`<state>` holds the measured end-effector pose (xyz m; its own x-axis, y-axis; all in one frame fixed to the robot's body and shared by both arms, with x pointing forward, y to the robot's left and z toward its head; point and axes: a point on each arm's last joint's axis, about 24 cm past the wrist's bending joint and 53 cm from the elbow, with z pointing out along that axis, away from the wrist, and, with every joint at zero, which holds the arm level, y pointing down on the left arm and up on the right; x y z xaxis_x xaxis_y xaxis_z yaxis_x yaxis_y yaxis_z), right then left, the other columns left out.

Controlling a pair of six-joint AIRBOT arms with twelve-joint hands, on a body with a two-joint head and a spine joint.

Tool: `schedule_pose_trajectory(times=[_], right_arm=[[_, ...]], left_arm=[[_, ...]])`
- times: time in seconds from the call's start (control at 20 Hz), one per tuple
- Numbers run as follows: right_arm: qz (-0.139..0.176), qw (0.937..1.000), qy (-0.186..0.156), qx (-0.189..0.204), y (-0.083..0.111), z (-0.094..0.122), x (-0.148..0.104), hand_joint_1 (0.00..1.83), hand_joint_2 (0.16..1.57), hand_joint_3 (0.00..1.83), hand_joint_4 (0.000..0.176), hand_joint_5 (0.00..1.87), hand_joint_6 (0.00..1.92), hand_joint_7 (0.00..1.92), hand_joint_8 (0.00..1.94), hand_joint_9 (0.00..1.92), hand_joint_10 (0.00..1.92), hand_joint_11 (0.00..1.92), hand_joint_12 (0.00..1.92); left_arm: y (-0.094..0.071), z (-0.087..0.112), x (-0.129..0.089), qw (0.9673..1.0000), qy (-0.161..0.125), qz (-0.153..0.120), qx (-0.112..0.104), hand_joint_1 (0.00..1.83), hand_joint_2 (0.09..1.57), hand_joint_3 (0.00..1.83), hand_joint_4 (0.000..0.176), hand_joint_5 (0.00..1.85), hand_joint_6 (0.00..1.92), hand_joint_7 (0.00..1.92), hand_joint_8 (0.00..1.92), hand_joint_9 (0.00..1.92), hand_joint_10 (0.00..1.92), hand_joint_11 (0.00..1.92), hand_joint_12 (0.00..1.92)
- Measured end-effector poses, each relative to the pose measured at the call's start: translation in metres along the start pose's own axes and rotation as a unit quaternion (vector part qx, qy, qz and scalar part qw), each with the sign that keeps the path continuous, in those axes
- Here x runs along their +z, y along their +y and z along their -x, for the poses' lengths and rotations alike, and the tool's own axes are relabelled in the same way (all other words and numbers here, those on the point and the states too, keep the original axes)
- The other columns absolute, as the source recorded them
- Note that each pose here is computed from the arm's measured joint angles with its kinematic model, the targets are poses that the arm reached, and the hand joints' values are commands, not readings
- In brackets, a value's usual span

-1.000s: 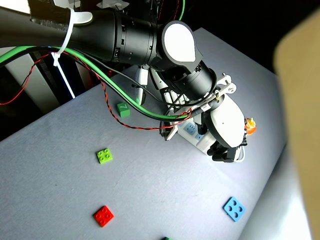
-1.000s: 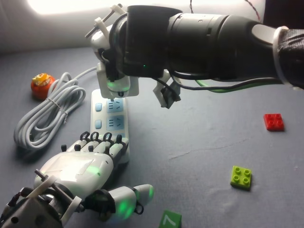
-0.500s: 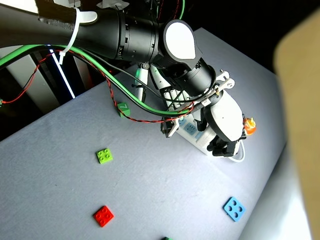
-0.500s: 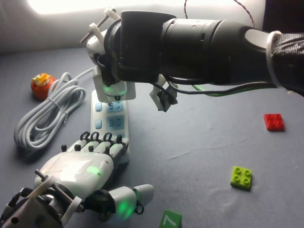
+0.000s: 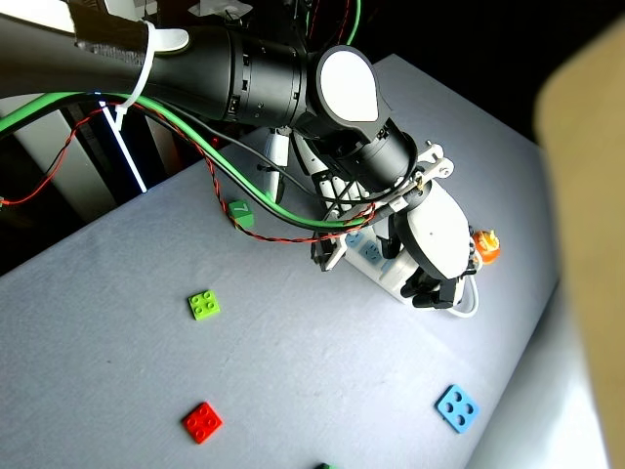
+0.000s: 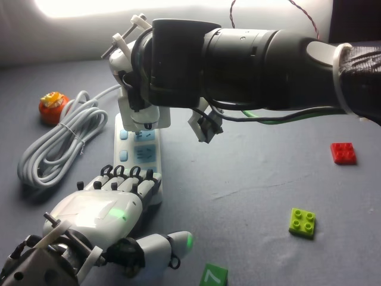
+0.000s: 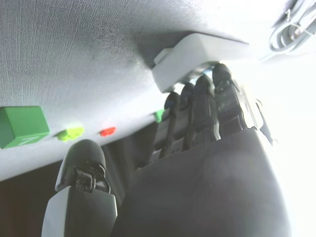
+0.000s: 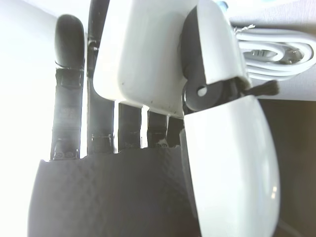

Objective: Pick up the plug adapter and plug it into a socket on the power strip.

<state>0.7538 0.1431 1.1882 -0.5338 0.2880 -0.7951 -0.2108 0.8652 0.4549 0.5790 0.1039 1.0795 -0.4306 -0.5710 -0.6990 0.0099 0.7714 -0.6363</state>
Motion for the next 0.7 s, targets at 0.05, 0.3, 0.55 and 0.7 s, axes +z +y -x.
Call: schedule_pose_trajectory(times=[0.05, 0.3, 0.55, 0.7], right_arm=[[0.0, 1.0, 0.0, 0.0, 0.0, 0.0001, 0.0, 1.21, 1.13, 0.0, 0.004, 0.88, 1.18, 1.02, 0.91, 1.04, 0.3, 0.56, 1.22], [0.0, 1.0, 0.0, -0.001, -0.0003, -0.0002, 0.0001, 1.21, 1.13, 0.0, 0.002, 0.89, 1.16, 1.03, 0.9, 1.04, 0.3, 0.55, 1.23], [-0.008, 1.0, 0.002, -0.006, -0.004, -0.0003, -0.0001, 1.22, 1.12, 0.0, 0.009, 0.91, 1.14, 1.02, 0.88, 1.06, 0.31, 0.57, 1.22], [-0.01, 0.9999, 0.003, -0.003, -0.0062, -0.0003, -0.0001, 1.22, 1.12, 0.0, 0.011, 0.93, 1.12, 1.03, 0.87, 1.06, 0.31, 0.58, 1.22]], left_arm=[[0.0002, 0.0002, 0.0, 1.0, 0.0, 0.0, 0.0, 0.04, 1.23, 0.0, 0.0, 0.07, 0.0, 0.07, 0.0, 0.06, 0.01, 0.0, 0.2], [0.0002, 0.0002, 0.0, 1.0, 0.0, 0.0, 0.0, 0.04, 1.23, 0.0, 0.0, 0.07, 0.0, 0.07, 0.0, 0.07, 0.0, 0.0, 0.17], [0.0, -0.0001, 0.0, 1.0, 0.0, 0.0, 0.0, 0.05, 1.23, 0.0, 0.0, 0.05, 0.0, 0.04, 0.0, 0.04, 0.0, 0.0, 0.12], [-0.0001, -0.0003, 0.0, 1.0, 0.001, 0.0, 0.0, 0.03, 1.23, 0.0, 0.0, 0.04, 0.0, 0.05, 0.0, 0.05, 0.0, 0.0, 0.18]])
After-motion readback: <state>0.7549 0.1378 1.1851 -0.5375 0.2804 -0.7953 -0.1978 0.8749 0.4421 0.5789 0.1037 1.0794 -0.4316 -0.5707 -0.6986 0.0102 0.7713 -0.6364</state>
